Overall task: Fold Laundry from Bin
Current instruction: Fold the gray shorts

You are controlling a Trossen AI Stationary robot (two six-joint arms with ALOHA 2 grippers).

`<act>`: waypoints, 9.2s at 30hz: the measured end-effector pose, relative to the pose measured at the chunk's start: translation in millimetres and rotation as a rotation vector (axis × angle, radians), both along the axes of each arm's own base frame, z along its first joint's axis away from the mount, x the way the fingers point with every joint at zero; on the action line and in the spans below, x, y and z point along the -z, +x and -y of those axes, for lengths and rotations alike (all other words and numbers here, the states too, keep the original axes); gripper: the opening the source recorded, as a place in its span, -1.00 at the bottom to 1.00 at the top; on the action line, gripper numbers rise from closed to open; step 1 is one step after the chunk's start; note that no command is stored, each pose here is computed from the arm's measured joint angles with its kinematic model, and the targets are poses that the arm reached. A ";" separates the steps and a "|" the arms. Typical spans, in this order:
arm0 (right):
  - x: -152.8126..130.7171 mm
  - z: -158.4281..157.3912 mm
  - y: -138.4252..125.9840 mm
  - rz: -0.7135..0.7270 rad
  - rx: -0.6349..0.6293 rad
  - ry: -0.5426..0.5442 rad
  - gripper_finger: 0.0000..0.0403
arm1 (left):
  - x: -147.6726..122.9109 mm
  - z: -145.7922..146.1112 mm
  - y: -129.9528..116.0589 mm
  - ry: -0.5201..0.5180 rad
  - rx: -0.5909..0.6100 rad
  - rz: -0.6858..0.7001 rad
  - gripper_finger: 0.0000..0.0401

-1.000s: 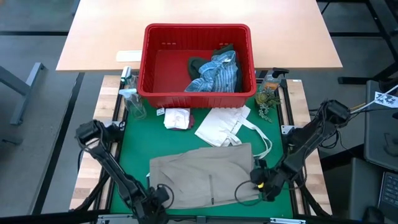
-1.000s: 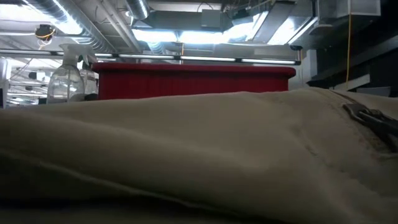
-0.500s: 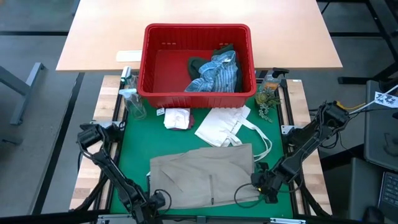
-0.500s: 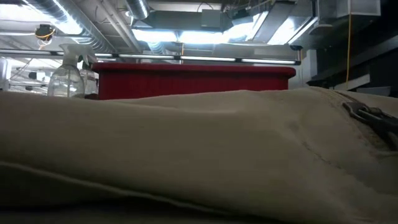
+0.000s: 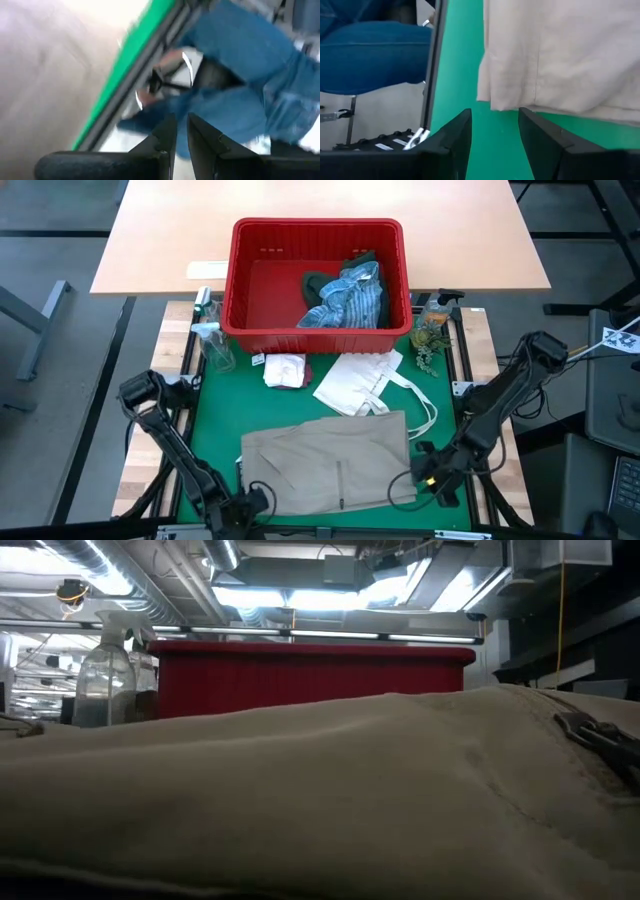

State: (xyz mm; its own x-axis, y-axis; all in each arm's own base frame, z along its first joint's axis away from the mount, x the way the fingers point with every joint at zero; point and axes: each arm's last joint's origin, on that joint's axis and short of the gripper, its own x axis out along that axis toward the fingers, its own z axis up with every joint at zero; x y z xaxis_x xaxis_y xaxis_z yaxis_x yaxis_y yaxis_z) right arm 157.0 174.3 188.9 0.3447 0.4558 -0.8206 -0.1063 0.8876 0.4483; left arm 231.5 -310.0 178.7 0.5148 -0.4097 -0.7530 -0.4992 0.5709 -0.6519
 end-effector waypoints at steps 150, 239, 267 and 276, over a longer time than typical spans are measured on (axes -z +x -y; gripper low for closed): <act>-91.1 6.6 96.0 0.103 -0.536 -0.608 -0.97 | 56.7 -73.6 119.3 0.469 -0.250 0.225 -0.81; -62.9 38.9 248.7 0.711 0.046 -0.632 -0.93 | 2.1 -49.2 -0.9 0.527 -0.156 -0.253 -0.81; -18.6 41.5 284.1 0.813 0.104 -0.600 -0.82 | -28.9 -32.5 -24.8 0.408 -0.085 -0.145 -0.81; -19.4 43.3 284.9 0.819 0.107 -0.595 -0.22 | -30.2 -26.4 -31.0 0.393 -0.061 -0.129 -0.81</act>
